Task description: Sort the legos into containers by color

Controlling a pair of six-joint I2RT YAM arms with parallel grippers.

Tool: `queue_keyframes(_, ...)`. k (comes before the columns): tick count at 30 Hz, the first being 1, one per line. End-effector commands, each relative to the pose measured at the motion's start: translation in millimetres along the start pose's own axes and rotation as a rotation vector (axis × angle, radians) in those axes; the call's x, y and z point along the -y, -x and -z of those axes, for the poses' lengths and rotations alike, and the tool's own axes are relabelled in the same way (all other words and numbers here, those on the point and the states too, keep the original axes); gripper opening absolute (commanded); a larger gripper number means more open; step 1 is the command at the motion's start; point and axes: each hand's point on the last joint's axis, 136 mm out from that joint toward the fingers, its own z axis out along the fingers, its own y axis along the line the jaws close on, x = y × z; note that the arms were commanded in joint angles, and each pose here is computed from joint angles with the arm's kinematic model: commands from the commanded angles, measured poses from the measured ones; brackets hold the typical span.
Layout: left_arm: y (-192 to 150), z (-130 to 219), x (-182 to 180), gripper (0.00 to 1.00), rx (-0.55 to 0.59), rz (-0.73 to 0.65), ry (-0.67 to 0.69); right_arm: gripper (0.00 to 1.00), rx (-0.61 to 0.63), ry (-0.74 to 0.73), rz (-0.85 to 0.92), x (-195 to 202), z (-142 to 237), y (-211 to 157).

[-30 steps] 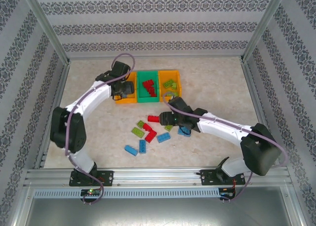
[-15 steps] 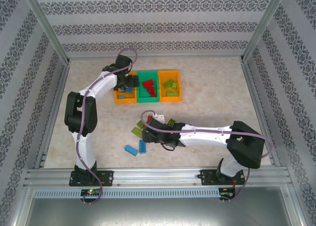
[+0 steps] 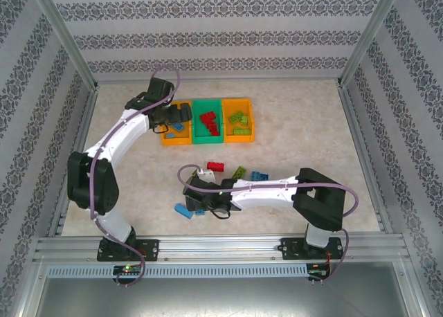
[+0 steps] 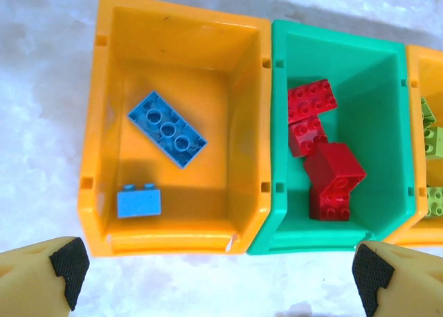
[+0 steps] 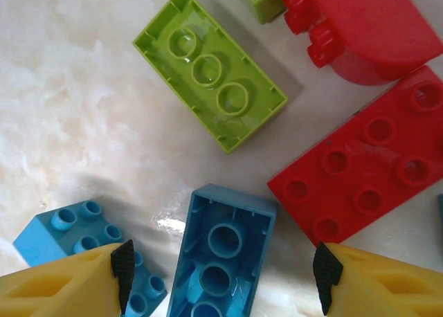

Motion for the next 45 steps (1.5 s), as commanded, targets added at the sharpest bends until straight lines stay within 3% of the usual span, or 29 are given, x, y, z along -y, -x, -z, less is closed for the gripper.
queue_keyframes(1,-10.7,5.9,-16.6,0.99,0.005,0.0,0.048,0.71,-0.031,-0.016,0.006,-5.5,-3.6,-6.3)
queue_keyframes(16,-36.1,31.5,-34.7,0.99,0.03,0.016,0.07,0.54,-0.14,-0.101,0.04,7.5,-28.2,-26.3)
queue_keyframes(24,-39.3,38.7,-40.1,0.99,0.042,0.011,0.083,0.41,-0.103,-0.117,0.069,8.1,-20.8,-16.7)
queue_keyframes(36,-64.1,33.0,-50.7,0.99,0.0,0.012,0.095,0.37,-0.042,-0.108,0.073,7.7,-8.2,2.7)
queue_keyframes(45,-91.0,32.7,-62.8,0.99,-0.034,0.029,0.108,0.38,-0.003,0.075,0.138,-33.4,22.2,35.2)
